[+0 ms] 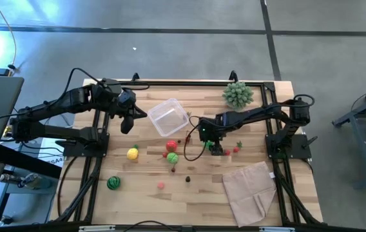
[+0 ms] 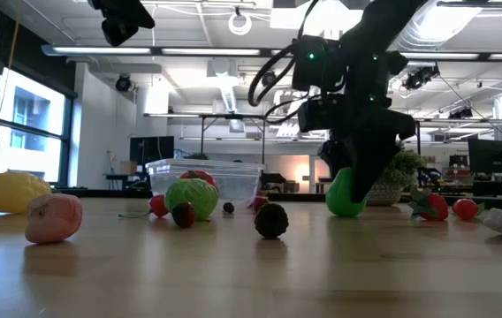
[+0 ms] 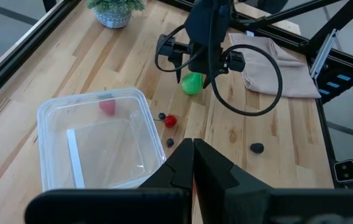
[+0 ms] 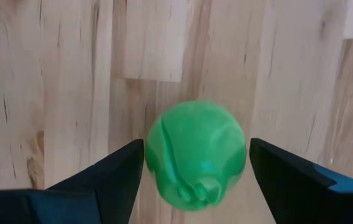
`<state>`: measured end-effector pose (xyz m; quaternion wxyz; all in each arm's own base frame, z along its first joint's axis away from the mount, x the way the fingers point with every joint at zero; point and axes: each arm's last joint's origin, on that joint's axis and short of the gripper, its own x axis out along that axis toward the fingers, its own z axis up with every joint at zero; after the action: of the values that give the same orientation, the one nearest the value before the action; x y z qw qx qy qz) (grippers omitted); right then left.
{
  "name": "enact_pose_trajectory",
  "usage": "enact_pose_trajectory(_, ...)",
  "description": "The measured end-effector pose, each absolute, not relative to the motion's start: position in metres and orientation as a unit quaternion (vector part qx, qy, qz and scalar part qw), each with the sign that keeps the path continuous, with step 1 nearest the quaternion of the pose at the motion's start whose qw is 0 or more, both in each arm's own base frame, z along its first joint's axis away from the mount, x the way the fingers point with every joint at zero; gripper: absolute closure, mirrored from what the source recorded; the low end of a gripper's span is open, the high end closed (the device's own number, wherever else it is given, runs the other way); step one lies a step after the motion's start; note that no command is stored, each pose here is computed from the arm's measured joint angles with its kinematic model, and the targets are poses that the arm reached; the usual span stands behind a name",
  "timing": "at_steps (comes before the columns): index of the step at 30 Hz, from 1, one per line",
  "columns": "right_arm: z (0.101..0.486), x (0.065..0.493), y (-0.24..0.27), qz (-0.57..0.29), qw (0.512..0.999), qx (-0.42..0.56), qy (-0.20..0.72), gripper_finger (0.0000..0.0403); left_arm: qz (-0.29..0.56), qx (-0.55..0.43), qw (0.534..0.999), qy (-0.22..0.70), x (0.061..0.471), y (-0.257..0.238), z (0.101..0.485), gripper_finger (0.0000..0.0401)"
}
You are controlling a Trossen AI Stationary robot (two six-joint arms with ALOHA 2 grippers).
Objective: Pick and placing Produce into tupperware
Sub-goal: Put the green pear into the transparent bin
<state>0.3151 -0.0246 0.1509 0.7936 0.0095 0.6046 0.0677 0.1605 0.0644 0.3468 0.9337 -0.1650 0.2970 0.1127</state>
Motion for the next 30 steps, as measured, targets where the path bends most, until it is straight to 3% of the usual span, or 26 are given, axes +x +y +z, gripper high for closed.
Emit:
enact_pose_trajectory(17,0.150,0.316,-0.024,0.078,0.796,0.016,0.600,0.0190,0.113,-0.165,0.934,0.297,0.161,0.064,0.347,0.0400)
enact_pose_trajectory(25,0.153,0.317,-0.024,0.071,0.797,0.025,0.600,0.0195,0.113,-0.165,0.934,0.297,0.161,0.064,0.347,0.0400)
enact_pose_trajectory(30,0.175,0.325,-0.025,0.068,0.812,0.022,0.579,0.0196,0.113,-0.165,0.934,0.297,0.161,0.064,0.347,0.0400)
